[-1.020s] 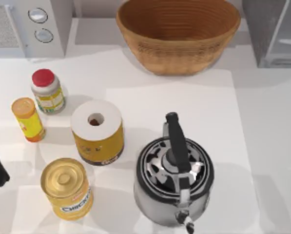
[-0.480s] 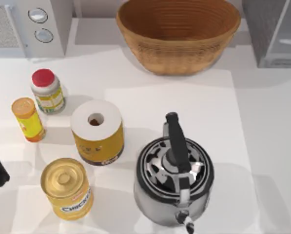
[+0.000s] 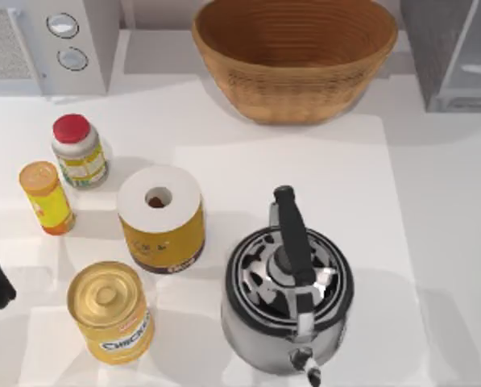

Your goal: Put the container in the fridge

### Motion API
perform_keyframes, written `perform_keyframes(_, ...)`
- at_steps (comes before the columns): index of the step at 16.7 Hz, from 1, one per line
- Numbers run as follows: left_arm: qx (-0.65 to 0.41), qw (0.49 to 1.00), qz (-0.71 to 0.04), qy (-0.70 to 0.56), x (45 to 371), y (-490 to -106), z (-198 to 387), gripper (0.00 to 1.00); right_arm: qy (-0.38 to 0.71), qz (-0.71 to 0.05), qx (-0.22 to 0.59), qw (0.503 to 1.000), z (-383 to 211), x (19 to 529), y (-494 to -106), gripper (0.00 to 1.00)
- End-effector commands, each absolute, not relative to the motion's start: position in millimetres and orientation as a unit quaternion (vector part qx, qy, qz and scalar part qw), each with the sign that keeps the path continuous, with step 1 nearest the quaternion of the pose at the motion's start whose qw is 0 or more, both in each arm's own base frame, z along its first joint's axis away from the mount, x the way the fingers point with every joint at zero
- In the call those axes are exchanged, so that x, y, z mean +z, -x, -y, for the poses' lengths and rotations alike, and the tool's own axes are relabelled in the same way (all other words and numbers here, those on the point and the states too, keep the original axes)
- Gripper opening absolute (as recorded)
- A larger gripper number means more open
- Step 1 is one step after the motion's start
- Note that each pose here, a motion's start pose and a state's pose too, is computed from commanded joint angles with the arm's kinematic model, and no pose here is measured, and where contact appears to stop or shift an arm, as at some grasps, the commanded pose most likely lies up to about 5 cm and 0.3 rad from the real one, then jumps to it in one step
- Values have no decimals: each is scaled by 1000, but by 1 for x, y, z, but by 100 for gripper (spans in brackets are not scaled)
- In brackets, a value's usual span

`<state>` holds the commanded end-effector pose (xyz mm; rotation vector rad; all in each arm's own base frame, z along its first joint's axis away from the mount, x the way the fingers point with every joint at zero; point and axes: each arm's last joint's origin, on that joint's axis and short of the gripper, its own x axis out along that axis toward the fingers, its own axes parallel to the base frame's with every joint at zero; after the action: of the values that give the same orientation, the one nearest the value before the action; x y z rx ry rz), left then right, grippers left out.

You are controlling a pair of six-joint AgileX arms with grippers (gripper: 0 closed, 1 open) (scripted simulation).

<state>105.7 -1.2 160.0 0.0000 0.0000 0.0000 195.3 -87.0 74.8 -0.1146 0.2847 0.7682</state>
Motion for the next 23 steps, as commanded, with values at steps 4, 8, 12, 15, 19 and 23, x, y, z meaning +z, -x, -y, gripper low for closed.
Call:
perform_keyframes(4, 0, 1000, 0, 0, 160, -106, 1, 100, 58, -136, 370, 917, 93, 75, -191, 1)
perform_keyframes(8, 0, 1000, 0, 0, 160, -106, 1, 100, 76, -124, 375, 915, 103, 80, -184, 1)
perform_keyframes(12, 0, 1000, 0, 0, 160, -106, 1, 100, 108, -112, 384, 910, 117, 98, -185, 1)
perform_keyframes(15, 0, 1000, 0, 0, 160, -106, 1, 100, 123, -114, 383, 908, 134, 116, -187, 1)
perform_keyframes(19, 0, 1000, 0, 0, 160, -106, 1, 100, 107, -128, 378, 911, 161, 130, -189, 1)
perform_keyframes(23, 0, 1000, 0, 0, 160, -106, 1, 100, 70, -136, 374, 915, 182, 129, -193, 1)
